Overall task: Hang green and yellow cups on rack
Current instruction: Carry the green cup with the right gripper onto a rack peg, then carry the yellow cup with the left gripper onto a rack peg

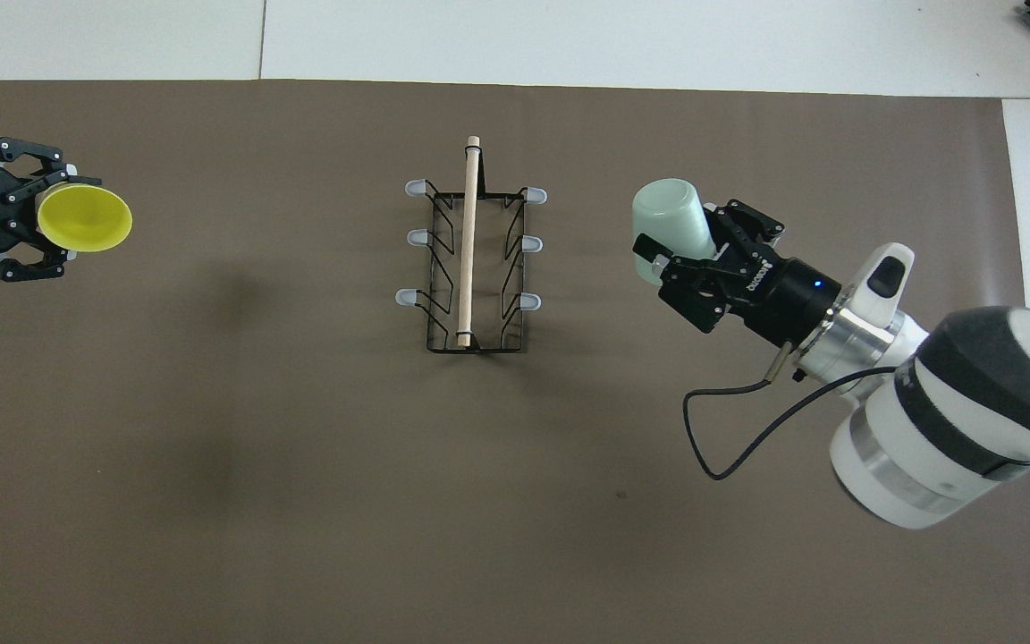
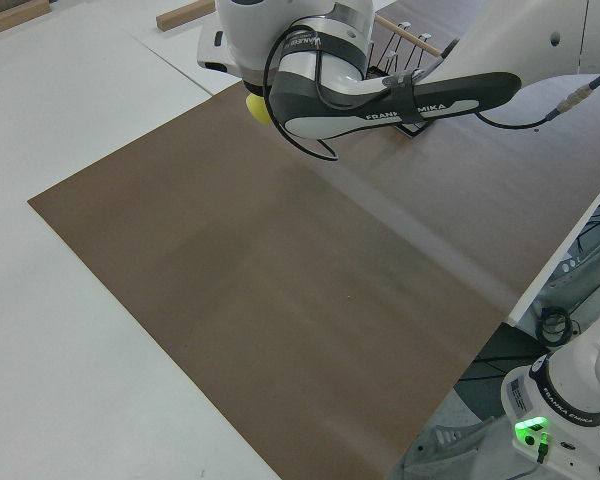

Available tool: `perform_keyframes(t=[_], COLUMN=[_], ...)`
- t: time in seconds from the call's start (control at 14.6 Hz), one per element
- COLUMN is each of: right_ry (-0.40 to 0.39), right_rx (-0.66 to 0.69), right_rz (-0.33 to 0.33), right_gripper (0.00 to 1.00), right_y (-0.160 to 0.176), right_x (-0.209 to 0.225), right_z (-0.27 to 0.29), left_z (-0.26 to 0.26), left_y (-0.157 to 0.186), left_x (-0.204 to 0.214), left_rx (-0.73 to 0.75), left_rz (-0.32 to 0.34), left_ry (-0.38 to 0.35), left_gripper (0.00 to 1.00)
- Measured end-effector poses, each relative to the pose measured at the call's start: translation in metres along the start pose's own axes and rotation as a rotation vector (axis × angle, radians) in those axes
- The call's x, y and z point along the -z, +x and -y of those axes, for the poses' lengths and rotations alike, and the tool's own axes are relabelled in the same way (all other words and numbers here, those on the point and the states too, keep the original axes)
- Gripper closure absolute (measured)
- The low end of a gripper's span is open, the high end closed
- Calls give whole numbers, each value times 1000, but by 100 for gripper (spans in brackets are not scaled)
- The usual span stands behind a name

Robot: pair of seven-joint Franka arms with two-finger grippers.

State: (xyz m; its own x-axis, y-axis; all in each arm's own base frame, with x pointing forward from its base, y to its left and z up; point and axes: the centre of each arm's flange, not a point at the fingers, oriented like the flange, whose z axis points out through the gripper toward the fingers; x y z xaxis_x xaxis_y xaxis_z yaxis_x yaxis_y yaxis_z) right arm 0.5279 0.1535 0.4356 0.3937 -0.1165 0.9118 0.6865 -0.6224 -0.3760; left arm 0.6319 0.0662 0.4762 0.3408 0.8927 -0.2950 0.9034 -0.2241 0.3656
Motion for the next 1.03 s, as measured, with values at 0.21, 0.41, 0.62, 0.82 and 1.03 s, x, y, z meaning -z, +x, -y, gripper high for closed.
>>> perform_keyframes(t=[0.21, 0.41, 0.62, 0.82, 1.03], right_ry=[9, -17, 1, 9, 67], right_rx=[-10, 0, 44, 56, 103], right_rz=[-41, -122, -166, -191, -236], right_gripper=[30, 30, 30, 30, 30], right_y=[-29, -51, -71, -80, -94], right_x=[-32, -49, -65, -75, -91], right_z=[37, 44, 42, 50, 57], left_z=[-9, -8, 2, 8, 7], left_y=[-46, -89, -137, -174, -206], left_x=[3, 1, -7, -20, -31], left_rx=[-115, -223, -310, -387, -419], left_rz=[-73, -160, -231, -308, -395], left_ry=[-5, -31, -65, -48, -25], left_gripper=[32, 32, 32, 32, 32])
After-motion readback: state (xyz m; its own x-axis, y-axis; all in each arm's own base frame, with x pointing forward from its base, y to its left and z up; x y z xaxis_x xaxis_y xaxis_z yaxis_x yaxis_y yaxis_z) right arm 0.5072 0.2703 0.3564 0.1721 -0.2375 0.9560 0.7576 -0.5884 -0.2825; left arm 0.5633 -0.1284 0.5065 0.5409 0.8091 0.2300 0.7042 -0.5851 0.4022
